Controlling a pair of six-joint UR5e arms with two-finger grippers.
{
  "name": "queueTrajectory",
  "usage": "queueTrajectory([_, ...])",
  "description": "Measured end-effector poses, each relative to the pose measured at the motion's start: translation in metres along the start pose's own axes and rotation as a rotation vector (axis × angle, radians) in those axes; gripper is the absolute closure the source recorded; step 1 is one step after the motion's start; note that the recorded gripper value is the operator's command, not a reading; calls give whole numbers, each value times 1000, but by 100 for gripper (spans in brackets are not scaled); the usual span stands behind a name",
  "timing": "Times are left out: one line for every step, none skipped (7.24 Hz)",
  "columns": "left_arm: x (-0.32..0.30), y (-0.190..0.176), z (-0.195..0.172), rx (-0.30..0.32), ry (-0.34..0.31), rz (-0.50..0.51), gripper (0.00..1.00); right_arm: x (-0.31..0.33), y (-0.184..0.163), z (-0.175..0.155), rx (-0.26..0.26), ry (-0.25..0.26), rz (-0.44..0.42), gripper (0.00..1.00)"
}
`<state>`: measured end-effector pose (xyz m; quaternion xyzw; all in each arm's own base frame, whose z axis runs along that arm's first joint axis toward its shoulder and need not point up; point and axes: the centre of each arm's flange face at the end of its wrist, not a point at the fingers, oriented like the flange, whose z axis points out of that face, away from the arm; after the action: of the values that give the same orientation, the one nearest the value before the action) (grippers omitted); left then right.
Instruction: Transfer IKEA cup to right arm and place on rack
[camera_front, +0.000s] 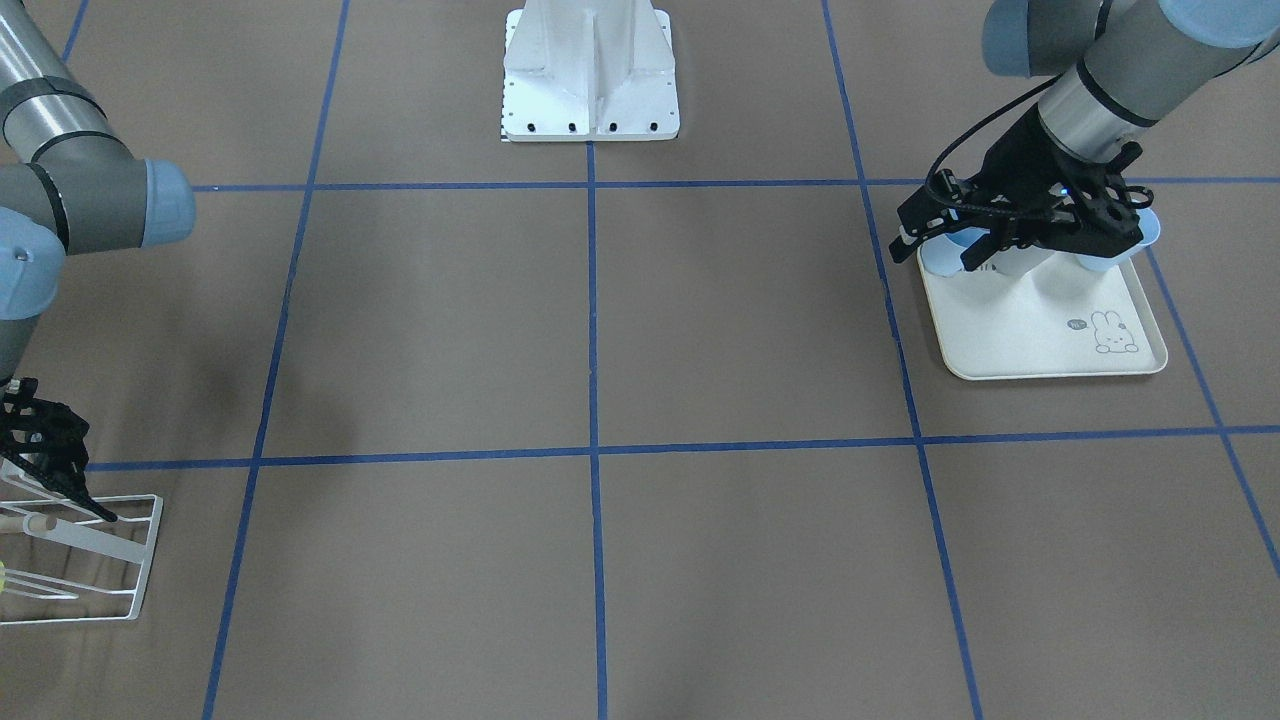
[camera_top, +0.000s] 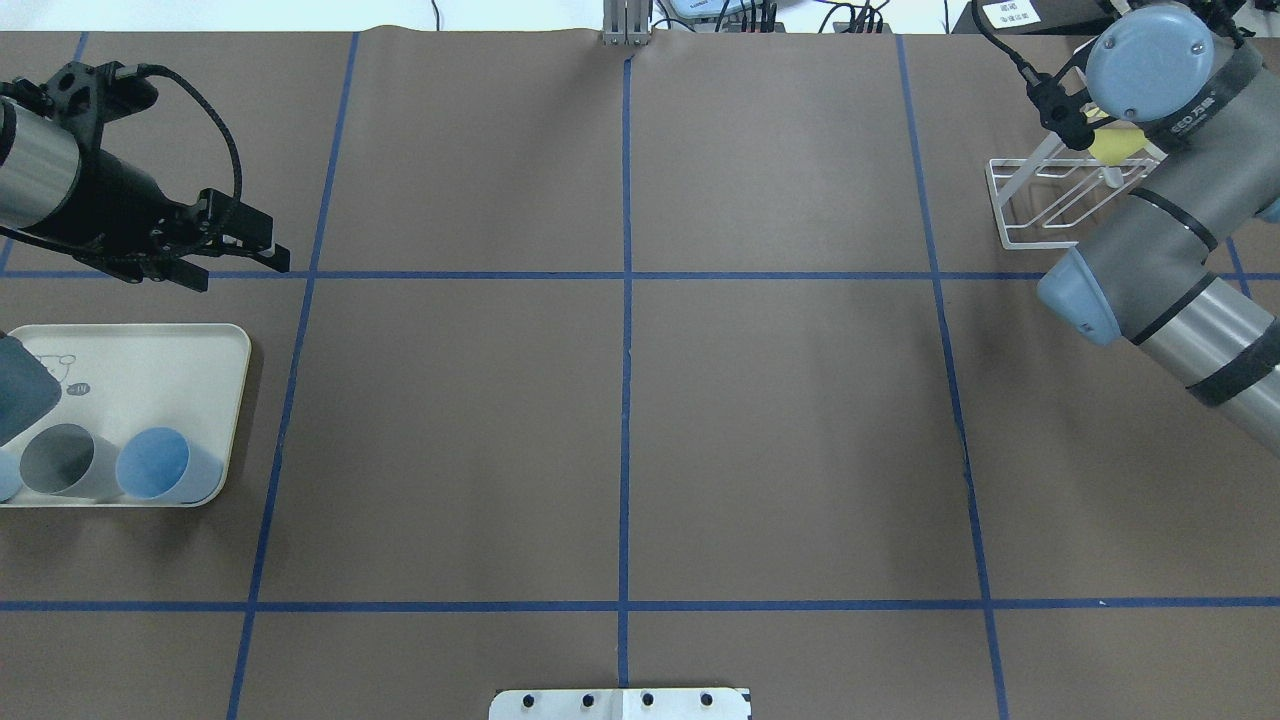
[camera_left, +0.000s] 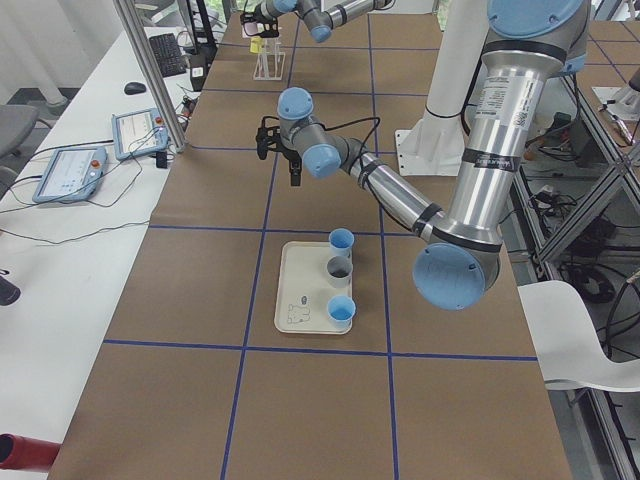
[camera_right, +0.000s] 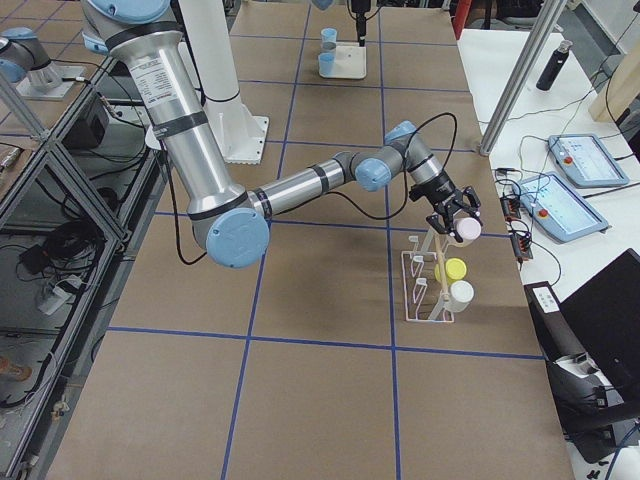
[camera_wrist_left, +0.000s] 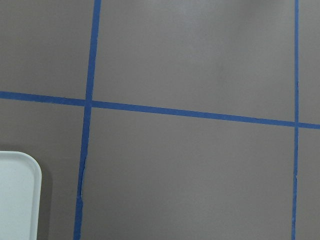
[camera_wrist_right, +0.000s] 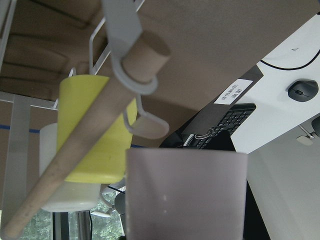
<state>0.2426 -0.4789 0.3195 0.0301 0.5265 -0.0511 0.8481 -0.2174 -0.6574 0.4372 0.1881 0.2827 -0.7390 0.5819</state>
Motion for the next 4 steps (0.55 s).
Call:
queueTrajectory([0, 0, 0, 0, 0, 0, 0, -2, -4, 1, -4, -2, -5, 79])
queueTrajectory([0, 0, 0, 0, 0, -1, 0, -4, -8, 2, -5, -5, -11, 76])
queueTrajectory([0, 0, 0, 0, 0, -1, 0, -6, -13, 3, -4, -7, -19, 50])
queueTrajectory([0, 0, 0, 0, 0, -2, 0, -6, -17, 4, -6, -9, -26, 23])
